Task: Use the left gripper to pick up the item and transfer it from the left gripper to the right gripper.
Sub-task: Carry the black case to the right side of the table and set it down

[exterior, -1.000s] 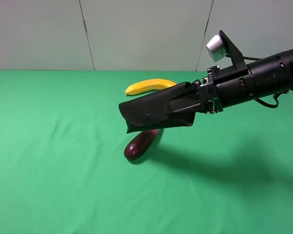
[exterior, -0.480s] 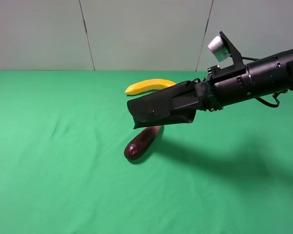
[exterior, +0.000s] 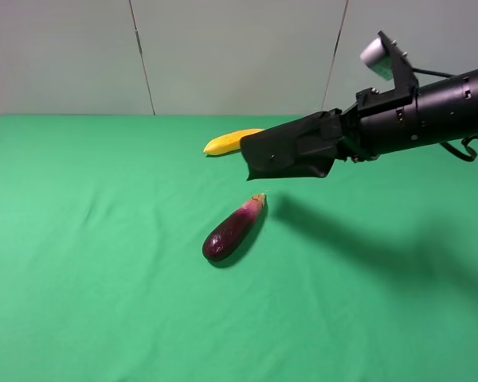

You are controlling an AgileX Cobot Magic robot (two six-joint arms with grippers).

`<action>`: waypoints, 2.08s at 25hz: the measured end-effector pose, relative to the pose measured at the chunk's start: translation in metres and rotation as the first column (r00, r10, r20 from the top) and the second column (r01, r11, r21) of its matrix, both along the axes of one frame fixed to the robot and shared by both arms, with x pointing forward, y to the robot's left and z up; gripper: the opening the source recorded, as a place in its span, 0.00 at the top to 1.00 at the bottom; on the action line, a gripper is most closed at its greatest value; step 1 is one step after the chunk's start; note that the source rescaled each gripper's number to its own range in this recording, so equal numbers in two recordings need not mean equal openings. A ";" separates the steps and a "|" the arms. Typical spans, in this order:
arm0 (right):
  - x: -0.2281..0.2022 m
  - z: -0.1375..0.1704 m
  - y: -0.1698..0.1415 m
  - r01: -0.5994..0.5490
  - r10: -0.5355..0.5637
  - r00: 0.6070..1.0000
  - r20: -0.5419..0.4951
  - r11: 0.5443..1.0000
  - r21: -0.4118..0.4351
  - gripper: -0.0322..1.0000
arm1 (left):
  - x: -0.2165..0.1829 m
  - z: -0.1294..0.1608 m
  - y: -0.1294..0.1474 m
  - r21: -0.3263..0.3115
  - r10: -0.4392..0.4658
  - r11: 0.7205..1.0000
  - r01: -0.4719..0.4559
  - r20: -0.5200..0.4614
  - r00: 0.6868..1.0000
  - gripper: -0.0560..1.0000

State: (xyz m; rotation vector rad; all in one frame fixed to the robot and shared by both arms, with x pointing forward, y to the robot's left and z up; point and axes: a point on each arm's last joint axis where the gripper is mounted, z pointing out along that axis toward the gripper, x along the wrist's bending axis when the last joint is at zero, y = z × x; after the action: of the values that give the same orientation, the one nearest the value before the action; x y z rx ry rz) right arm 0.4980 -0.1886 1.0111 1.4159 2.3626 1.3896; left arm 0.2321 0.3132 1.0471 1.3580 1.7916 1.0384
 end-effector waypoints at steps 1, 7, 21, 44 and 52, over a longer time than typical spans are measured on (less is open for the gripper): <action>0.000 0.001 -0.002 0.021 -0.021 1.000 0.008 1.000 -0.015 0.97 | 0.000 0.000 0.000 0.000 0.000 1.000 0.000 0.000 1.000 0.04; 0.001 0.011 -0.015 0.161 -0.156 0.986 0.063 0.983 -0.092 0.97 | 0.000 0.000 0.000 0.000 0.000 1.000 0.000 0.000 1.000 0.04; -0.027 0.026 -0.040 0.341 -0.311 0.931 0.191 0.928 -0.153 0.97 | 0.000 0.000 0.000 0.000 0.000 1.000 0.000 0.000 1.000 0.04; -0.070 -0.003 -0.064 0.461 -0.394 0.864 0.313 0.869 -0.179 0.97 | 0.000 0.000 0.000 -0.001 0.000 1.000 0.000 0.000 1.000 0.04; -0.059 -0.026 -0.061 0.423 -0.363 0.899 0.246 0.865 -0.271 0.97 | 0.000 0.000 0.000 -0.001 0.000 1.000 0.000 0.000 1.000 0.04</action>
State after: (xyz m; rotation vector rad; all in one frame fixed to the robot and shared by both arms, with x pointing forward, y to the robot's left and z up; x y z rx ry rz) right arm 0.4393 -0.2498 0.9854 1.4879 1.9233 0.9372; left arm 0.2321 0.3132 1.0471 1.3569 1.7921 1.0379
